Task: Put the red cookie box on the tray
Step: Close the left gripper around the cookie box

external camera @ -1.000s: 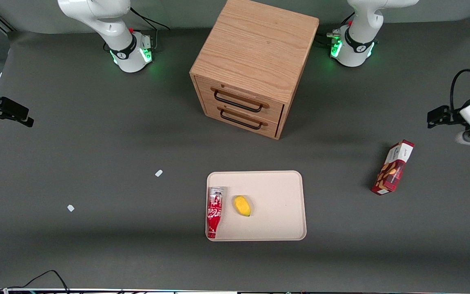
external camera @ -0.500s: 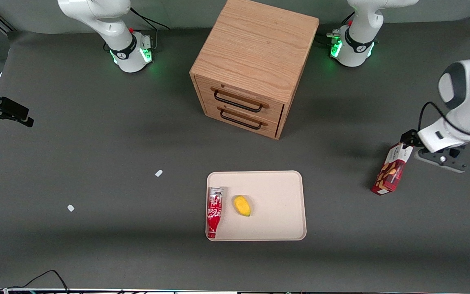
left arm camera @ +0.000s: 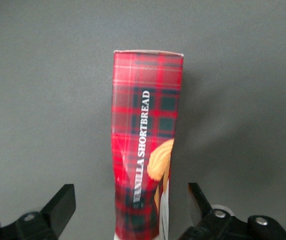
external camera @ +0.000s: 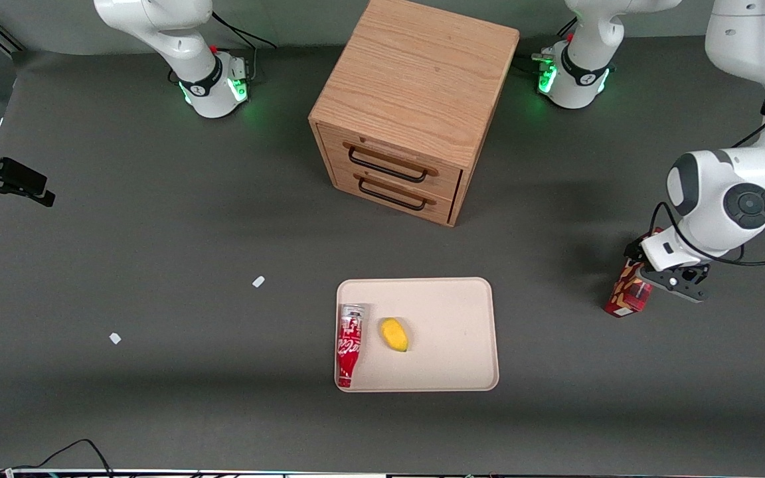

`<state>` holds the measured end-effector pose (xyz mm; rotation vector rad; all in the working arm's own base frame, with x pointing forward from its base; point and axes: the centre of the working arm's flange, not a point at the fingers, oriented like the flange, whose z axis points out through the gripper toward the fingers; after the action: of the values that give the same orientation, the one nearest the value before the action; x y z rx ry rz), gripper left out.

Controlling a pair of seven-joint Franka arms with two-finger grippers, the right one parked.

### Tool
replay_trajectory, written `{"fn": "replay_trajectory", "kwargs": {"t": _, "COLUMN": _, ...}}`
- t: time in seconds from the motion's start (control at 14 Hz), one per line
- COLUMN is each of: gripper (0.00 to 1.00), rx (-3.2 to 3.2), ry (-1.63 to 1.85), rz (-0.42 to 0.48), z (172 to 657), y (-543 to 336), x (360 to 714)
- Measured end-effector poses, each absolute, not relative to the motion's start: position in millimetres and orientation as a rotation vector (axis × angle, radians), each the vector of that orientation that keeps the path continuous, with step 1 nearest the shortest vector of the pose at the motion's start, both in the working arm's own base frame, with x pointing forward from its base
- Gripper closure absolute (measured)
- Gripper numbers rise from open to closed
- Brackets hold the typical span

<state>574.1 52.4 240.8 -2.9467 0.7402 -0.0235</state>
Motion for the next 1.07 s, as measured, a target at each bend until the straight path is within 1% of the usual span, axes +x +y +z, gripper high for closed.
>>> {"fn": "replay_trajectory", "kwargs": {"t": 0.14, "gripper": 0.0, "rx": -2.986, "ry": 0.694, "rz": -0.021, "z": 230.2, "y": 52.7, "x": 573.1}}
{"fn": "replay_trajectory", "kwargs": {"t": 0.21, "gripper": 0.04, "rx": -2.996, "ry": 0.682, "rz": -0.016, "z": 226.7, "y": 52.9, "x": 572.5}}
{"fn": "replay_trajectory", "kwargs": {"t": 0.29, "gripper": 0.04, "rx": -3.002, "ry": 0.675, "rz": -0.014, "z": 225.0, "y": 53.0, "x": 572.2}}
{"fn": "replay_trajectory", "kwargs": {"t": 0.36, "gripper": 0.11, "rx": -3.005, "ry": 0.673, "rz": -0.013, "z": 224.7, "y": 53.0, "x": 572.1}}
{"fn": "replay_trajectory", "kwargs": {"t": 0.57, "gripper": 0.48, "rx": -3.006, "ry": 0.673, "rz": -0.012, "z": 224.7, "y": 53.1, "x": 572.1}}
{"fn": "replay_trajectory", "kwargs": {"t": 0.71, "gripper": 0.7, "rx": -3.008, "ry": 0.673, "rz": -0.004, "z": 225.3, "y": 52.9, "x": 572.4}}
{"fn": "replay_trajectory", "kwargs": {"t": 0.79, "gripper": 0.8, "rx": -3.009, "ry": 0.673, "rz": 0.0, "z": 225.9, "y": 52.8, "x": 572.8}}
{"fn": "replay_trajectory", "kwargs": {"t": 0.86, "gripper": 0.82, "rx": -3.011, "ry": 0.673, "rz": 0.011, "z": 226.6, "y": 52.9, "x": 573.2}}
{"fn": "replay_trajectory", "kwargs": {"t": 0.93, "gripper": 0.83, "rx": -3.015, "ry": 0.672, "rz": 0.031, "z": 229.3, "y": 53.1, "x": 575.1}}
{"fn": "replay_trajectory", "kwargs": {"t": 1.07, "gripper": 0.87, "rx": -3.027, "ry": 0.668, "rz": 0.086, "z": 247.8, "y": 53.6, "x": 586.0}}
